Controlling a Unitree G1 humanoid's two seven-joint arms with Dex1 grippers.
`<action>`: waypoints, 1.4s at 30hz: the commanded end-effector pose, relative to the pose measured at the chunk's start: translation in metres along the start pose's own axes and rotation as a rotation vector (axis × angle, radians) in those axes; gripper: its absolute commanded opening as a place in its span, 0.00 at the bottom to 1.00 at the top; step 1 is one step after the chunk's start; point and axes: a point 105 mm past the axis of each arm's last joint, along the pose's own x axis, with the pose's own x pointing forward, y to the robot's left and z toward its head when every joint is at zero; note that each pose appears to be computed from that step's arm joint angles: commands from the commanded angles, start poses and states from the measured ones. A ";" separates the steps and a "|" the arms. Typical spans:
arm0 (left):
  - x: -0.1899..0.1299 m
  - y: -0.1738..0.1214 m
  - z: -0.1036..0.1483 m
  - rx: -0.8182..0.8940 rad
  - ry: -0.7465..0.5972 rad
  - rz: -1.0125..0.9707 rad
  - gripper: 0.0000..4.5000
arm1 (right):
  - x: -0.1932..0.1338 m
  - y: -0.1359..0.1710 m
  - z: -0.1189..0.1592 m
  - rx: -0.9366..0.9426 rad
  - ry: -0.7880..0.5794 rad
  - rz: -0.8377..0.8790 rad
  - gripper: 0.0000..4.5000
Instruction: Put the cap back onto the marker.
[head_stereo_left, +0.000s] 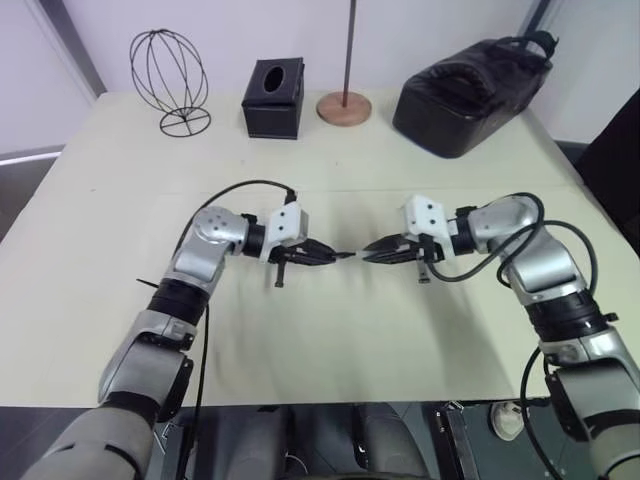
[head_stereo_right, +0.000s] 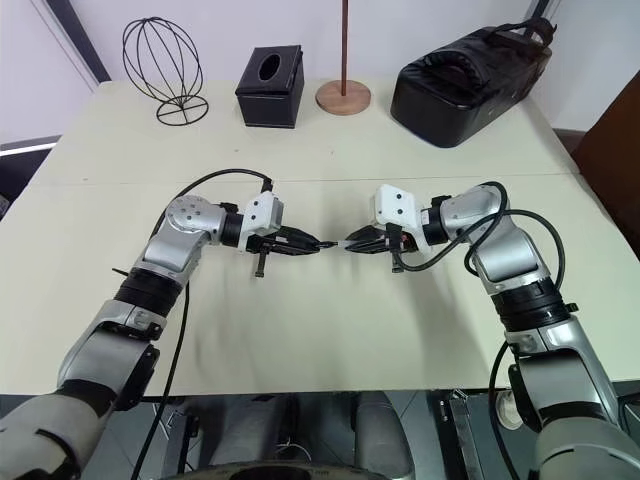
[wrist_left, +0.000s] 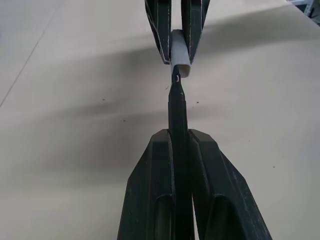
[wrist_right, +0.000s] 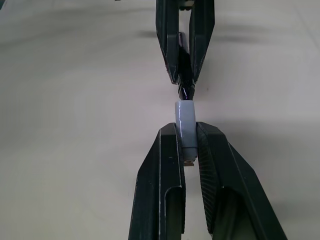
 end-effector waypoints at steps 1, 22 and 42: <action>0.006 0.005 0.019 0.077 -0.032 0.011 0.00 | 0.004 -0.010 0.012 -0.030 -0.006 0.014 0.01; 0.020 0.006 0.031 0.120 -0.022 0.002 0.00 | 0.024 -0.016 0.036 -0.045 0.056 0.141 0.01; 0.021 0.008 0.029 0.111 -0.028 0.023 0.00 | 0.049 -0.012 0.054 0.012 -0.010 0.169 0.01</action>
